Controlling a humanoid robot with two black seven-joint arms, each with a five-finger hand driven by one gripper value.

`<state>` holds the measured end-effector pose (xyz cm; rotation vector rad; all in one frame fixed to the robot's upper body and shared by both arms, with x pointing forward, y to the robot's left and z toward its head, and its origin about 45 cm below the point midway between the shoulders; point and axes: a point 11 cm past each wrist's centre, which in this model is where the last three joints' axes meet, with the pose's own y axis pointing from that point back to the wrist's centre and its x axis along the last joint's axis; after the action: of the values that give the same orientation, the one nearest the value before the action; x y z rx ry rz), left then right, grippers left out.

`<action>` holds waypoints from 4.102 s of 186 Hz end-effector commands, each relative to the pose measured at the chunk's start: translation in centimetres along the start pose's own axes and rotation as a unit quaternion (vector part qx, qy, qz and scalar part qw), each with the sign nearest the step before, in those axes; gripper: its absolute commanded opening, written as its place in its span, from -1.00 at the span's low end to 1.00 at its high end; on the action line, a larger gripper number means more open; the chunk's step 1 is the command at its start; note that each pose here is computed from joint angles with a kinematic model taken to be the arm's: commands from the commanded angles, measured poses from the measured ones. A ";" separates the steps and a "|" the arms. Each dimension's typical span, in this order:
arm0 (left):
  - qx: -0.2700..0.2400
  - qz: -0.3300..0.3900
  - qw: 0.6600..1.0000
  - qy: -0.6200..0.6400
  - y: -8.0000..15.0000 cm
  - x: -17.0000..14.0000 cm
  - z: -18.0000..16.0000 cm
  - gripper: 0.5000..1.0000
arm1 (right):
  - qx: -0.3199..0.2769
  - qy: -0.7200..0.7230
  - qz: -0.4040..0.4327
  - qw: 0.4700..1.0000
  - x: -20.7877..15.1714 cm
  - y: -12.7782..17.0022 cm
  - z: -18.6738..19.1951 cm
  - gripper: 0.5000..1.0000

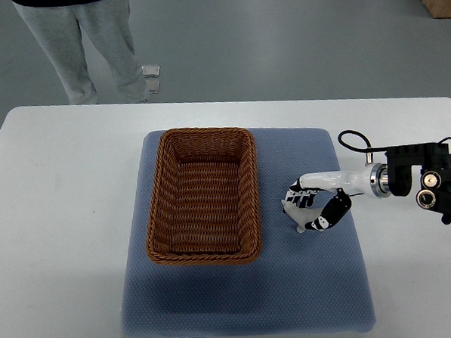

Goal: Place white bear in brown basket with right hand

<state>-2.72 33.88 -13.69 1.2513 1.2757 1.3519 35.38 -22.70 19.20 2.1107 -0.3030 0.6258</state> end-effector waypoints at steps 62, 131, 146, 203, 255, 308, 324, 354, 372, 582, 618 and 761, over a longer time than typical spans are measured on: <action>0.000 0.000 1.000 0.000 0.0 0.0 0.0 1.00 | -0.002 0.008 -0.002 1.000 0.3 0.1 -0.1 -1.00; 0.001 0.000 1.000 0.000 0.0 0.0 0.0 1.00 | -0.005 0.033 0.029 0.999 3.7 1.6 -0.9 -1.00; 0.000 0.000 1.000 0.000 0.0 0.0 0.0 1.00 | -0.001 0.054 0.043 0.998 5.6 1.8 -2.2 -1.00; 0.001 0.000 1.000 0.000 0.0 0.0 0.0 1.00 | 0.027 0.129 0.072 0.989 11.4 0.3 -8.8 -1.00; 0.000 0.000 1.000 0.001 0.0 0.0 0.0 1.00 | 0.079 0.190 0.033 0.978 10.9 -2.9 -16.4 -1.00; 0.000 0.000 1.000 0.001 0.0 0.0 0.0 1.00 | 0.112 0.207 -0.019 0.972 6.9 -6.8 -19.8 -1.00; 0.000 0.000 1.000 0.001 0.0 0.0 0.0 1.00 | 0.102 0.201 -0.027 0.974 6.2 -7.9 -19.0 -1.00; 0.000 0.000 1.000 0.001 0.0 0.0 0.0 1.00 | 0.098 0.188 -0.041 0.976 4.8 -9.3 -18.2 -0.99; 0.000 0.000 1.000 0.001 0.0 0.0 0.0 1.00 | 0.092 0.182 -0.042 0.978 4.6 -9.8 -17.7 -0.97; 0.001 0.000 1.000 0.001 0.0 0.0 0.0 1.00 | 0.085 0.162 -0.052 0.982 3.0 -11.3 -16.6 0.30; 0.000 0.000 1.000 0.001 0.0 0.0 0.0 1.00 | 0.088 0.161 -0.052 0.982 3.0 -11.2 -16.7 0.63; 0.000 0.000 1.000 0.001 0.0 0.0 0.0 1.00 | 0.097 0.099 0.042 0.989 11.3 -5.9 -15.5 0.69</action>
<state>-2.71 33.88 -13.69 1.2500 1.2766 1.3531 41.12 -5.26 26.46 2.1685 -0.1223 0.9450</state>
